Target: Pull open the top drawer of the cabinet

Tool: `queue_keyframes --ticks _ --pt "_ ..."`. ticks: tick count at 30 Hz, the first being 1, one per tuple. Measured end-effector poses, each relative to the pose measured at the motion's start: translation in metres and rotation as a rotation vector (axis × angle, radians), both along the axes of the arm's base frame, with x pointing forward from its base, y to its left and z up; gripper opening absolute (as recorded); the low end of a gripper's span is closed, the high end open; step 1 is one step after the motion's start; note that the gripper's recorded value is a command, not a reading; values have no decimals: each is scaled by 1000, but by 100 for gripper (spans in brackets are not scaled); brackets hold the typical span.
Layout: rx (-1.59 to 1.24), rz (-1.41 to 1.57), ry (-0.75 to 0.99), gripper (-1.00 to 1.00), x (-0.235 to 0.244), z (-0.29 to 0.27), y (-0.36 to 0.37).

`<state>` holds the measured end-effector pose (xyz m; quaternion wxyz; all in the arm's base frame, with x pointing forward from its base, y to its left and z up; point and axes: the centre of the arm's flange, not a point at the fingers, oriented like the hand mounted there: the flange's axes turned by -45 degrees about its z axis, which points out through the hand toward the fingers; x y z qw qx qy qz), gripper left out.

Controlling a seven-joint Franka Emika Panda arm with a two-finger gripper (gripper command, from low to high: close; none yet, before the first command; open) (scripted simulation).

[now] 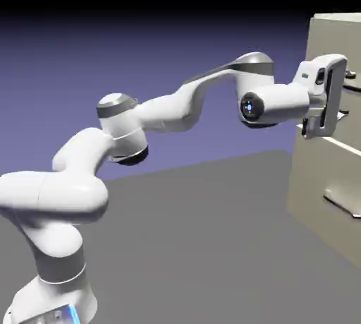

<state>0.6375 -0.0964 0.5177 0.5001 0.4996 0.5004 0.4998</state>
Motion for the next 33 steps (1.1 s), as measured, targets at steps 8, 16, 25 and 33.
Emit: queue_keyframes --ticks 8,16,25,33 --pt "1 0 3 -100 16 -1 0" --pt "1 0 3 -100 -57 -1 0" --pt "1 0 3 -100 -154 -1 0" --pt "1 0 2 -100 -254 -1 0"
